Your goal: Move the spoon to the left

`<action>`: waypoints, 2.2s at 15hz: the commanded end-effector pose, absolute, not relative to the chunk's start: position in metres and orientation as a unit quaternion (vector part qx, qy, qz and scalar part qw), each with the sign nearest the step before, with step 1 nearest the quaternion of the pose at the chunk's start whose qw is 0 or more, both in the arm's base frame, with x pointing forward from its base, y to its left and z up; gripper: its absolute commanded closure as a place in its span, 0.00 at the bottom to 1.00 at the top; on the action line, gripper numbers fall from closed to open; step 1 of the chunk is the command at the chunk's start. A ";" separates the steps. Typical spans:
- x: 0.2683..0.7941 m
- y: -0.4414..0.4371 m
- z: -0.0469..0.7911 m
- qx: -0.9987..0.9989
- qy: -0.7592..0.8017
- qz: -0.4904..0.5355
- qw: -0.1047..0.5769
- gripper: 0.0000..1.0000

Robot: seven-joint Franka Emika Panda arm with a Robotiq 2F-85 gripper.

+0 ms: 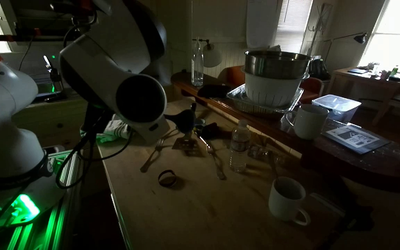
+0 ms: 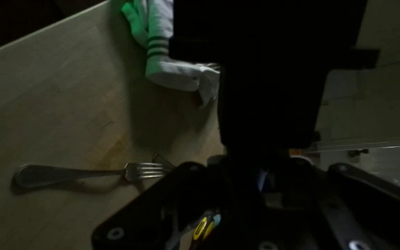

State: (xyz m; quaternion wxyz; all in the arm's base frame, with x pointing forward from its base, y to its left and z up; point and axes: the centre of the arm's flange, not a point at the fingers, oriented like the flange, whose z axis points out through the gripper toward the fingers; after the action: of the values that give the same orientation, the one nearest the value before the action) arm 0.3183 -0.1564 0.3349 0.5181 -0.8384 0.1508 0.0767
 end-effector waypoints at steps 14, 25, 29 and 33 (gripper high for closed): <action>0.312 0.134 0.337 -0.993 -0.007 0.050 0.110 0.94; 0.311 0.184 0.317 -0.991 -0.111 0.054 0.041 0.77; 0.333 0.203 0.324 -0.972 -0.217 0.083 0.034 0.94; 0.397 0.260 0.342 -0.946 -0.313 0.086 0.012 0.94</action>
State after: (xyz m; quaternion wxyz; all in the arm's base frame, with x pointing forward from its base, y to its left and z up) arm 0.3425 0.2120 0.3335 0.0110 -0.9668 -0.2483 0.0596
